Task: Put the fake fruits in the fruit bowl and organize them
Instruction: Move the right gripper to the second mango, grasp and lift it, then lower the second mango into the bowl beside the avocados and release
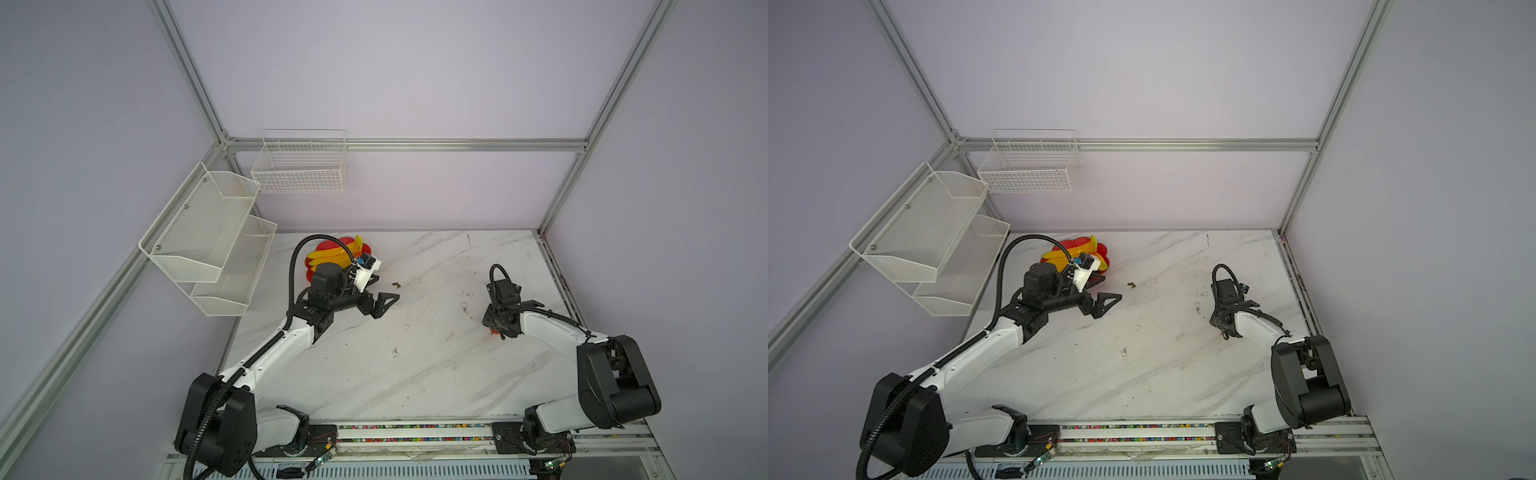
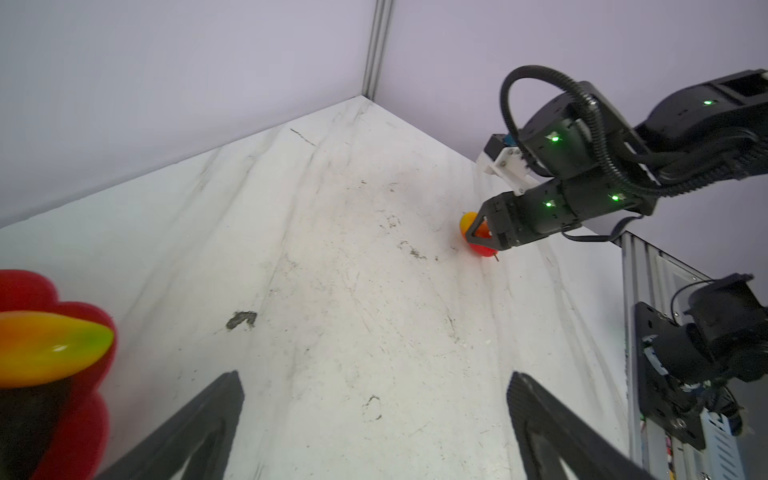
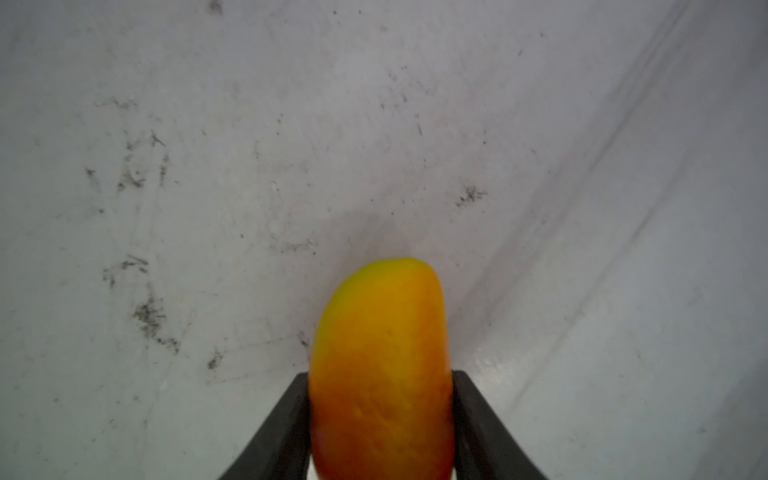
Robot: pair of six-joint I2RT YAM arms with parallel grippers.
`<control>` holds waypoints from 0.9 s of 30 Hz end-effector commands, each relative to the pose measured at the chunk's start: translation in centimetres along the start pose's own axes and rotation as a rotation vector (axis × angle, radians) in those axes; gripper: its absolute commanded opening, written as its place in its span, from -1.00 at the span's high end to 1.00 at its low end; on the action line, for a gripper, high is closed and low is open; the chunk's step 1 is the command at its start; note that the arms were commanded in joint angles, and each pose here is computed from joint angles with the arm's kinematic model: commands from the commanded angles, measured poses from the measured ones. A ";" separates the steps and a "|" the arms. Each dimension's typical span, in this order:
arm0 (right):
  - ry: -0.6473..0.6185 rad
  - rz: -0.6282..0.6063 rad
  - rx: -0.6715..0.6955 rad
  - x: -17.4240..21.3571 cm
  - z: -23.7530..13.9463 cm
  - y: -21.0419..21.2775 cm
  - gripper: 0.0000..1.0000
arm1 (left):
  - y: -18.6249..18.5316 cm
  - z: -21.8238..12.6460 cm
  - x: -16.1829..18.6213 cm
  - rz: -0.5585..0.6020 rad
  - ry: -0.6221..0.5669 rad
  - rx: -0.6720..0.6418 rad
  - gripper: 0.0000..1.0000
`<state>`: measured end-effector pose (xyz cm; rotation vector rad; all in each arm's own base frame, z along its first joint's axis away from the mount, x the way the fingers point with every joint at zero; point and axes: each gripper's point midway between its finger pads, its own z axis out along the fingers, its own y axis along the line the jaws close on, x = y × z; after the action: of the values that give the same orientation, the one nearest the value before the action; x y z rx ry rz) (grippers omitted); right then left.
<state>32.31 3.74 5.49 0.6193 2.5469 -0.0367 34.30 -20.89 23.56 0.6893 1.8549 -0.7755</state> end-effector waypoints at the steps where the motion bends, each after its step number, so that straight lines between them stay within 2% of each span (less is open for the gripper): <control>1: -0.143 -0.088 -0.213 -4.0 -3.2 5.7 0.11 | 3.5 -2.6 -2.3 -0.038 -0.102 -0.129 -1.00; 5: -0.295 -0.318 -0.448 -5.9 -7.9 17.0 0.11 | 8.5 -5.8 -1.9 -0.095 -0.096 -0.333 -1.00; 7: -0.328 -0.402 -0.574 -5.7 -9.5 22.8 0.10 | 10.2 -7.0 -1.6 -0.095 -0.071 -0.416 -1.00; 9: -0.355 -0.456 -0.700 -5.4 -10.9 28.0 0.10 | 11.2 -8.0 -1.3 -0.093 -0.059 -0.466 -1.00; 11: -0.381 -0.517 -0.799 -4.7 -12.2 32.8 0.10 | 12.9 -9.8 -1.3 -0.133 -0.080 -0.593 -1.00; 14: -0.396 -0.588 -0.906 -3.3 -13.5 38.2 0.10 | 14.6 -11.8 -1.0 -0.143 -0.121 -0.711 -1.00; 20: -0.359 -0.709 -0.989 0.6 -12.4 45.0 0.09 | 16.9 -13.8 0.3 -0.222 -0.111 -0.815 -1.00; 27: -0.352 -0.761 -1.044 3.5 -10.9 47.3 0.06 | 17.4 -14.1 0.0 -0.279 -0.175 -0.786 -1.00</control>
<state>45.27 47.88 15.99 -0.6286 2.0024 0.7483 39.23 0.71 24.82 -0.0817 1.9317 -0.1635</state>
